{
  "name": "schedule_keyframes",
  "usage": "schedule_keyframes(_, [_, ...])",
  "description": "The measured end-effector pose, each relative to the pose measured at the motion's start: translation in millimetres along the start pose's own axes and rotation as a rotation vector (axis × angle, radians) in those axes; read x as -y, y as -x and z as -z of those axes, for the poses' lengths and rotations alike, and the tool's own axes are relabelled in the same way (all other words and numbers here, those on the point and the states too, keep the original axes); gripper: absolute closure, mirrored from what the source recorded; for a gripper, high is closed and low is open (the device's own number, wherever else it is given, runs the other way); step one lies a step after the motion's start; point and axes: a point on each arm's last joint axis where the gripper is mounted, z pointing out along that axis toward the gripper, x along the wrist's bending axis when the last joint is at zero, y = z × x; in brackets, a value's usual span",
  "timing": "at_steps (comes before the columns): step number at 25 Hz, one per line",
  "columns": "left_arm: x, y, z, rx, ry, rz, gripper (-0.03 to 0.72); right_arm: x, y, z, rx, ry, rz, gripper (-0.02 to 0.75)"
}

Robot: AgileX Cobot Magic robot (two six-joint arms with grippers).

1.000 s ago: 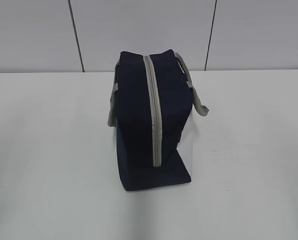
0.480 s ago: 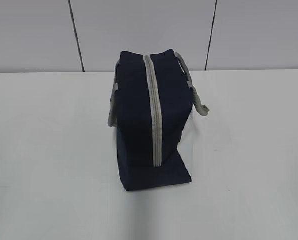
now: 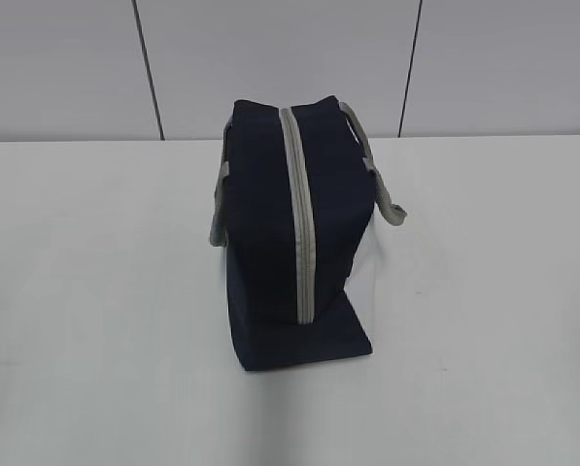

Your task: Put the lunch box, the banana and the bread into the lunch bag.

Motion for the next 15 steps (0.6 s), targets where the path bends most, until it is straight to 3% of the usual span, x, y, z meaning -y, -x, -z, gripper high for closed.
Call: schedule_keyframes(15, [-0.3,-0.1,0.1,-0.018,0.004,0.013,0.253,-1.1,0.2,0.0,0.002,0.012,0.001,0.458])
